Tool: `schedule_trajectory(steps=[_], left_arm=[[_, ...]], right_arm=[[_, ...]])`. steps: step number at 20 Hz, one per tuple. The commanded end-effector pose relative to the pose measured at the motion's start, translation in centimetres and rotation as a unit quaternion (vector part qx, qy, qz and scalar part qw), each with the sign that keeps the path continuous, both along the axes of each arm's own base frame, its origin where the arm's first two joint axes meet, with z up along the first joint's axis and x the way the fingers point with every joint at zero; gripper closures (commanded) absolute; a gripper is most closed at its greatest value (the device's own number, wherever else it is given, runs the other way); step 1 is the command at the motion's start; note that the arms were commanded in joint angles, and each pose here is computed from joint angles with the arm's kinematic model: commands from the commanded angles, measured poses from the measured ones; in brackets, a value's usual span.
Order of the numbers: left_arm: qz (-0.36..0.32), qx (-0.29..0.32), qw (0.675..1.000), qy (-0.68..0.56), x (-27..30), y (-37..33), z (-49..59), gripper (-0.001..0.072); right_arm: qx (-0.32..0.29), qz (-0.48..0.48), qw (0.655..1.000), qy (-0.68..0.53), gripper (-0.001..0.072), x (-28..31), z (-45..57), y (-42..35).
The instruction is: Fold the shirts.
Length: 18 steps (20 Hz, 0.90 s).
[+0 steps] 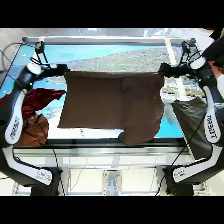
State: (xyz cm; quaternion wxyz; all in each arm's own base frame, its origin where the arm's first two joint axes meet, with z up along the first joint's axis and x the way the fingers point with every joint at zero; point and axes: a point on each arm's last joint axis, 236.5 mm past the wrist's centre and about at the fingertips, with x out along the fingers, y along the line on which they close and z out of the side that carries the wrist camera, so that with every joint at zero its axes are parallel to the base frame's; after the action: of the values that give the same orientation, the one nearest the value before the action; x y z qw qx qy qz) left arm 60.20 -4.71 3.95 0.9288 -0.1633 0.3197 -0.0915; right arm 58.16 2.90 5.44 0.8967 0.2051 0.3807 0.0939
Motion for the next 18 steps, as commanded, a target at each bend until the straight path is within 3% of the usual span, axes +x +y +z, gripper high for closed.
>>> schedule_trajectory(steps=[1,2,3,4,7,9,11,15,18], left_arm=[[0.059,-0.07,0.995,-0.035,3.0,0.2,0.3,0.0651],[0.052,-0.074,0.995,-0.043,3.1,0.1,1.9,0.0383],[0.042,-0.079,0.995,-0.052,2.9,0.0,4.0,0.0068],[0.031,-0.081,0.994,-0.063,2.5,0.3,6.6,0.0015],[0.032,-0.077,0.99,-0.114,-0.9,4.0,15.7,0.0015],[0.038,-0.064,0.989,-0.13,-5.4,8.1,21.1,0.0015],[0.042,-0.05,0.992,-0.105,-11.1,11.7,23.0,0.0016],[0.11,-0.065,0.991,0.033,-21.5,15.2,12.6,0.0016],[0.185,-0.201,0.958,0.089,-27.4,12.5,2.7,0.0016]], right_arm=[[0.016,-0.059,0.994,-0.095,0.0232,4.7,2.8,-0.5],[0.016,-0.052,0.993,-0.109,0.0232,4.9,4.8,-0.4],[0.014,-0.039,0.993,-0.115,0.0233,4.7,6.8,-0.3],[-0.003,-0.02,0.993,-0.116,0.0234,4.0,8.9,-0.8],[-0.096,0.018,0.994,-0.058,0.0239,-2.2,13.9,-5.8],[-0.173,-0.012,0.985,0.002,0.0321,-8.9,16.6,-11.9],[-0.202,-0.048,0.978,0.037,0.0322,-16.1,19.3,-16.3],[-0.114,-0.084,0.989,0.04,0.0323,-23.7,17.6,-17.0],[-0.026,-0.11,0.988,0.107,0.0322,-27.9,6.6,-14.0]])
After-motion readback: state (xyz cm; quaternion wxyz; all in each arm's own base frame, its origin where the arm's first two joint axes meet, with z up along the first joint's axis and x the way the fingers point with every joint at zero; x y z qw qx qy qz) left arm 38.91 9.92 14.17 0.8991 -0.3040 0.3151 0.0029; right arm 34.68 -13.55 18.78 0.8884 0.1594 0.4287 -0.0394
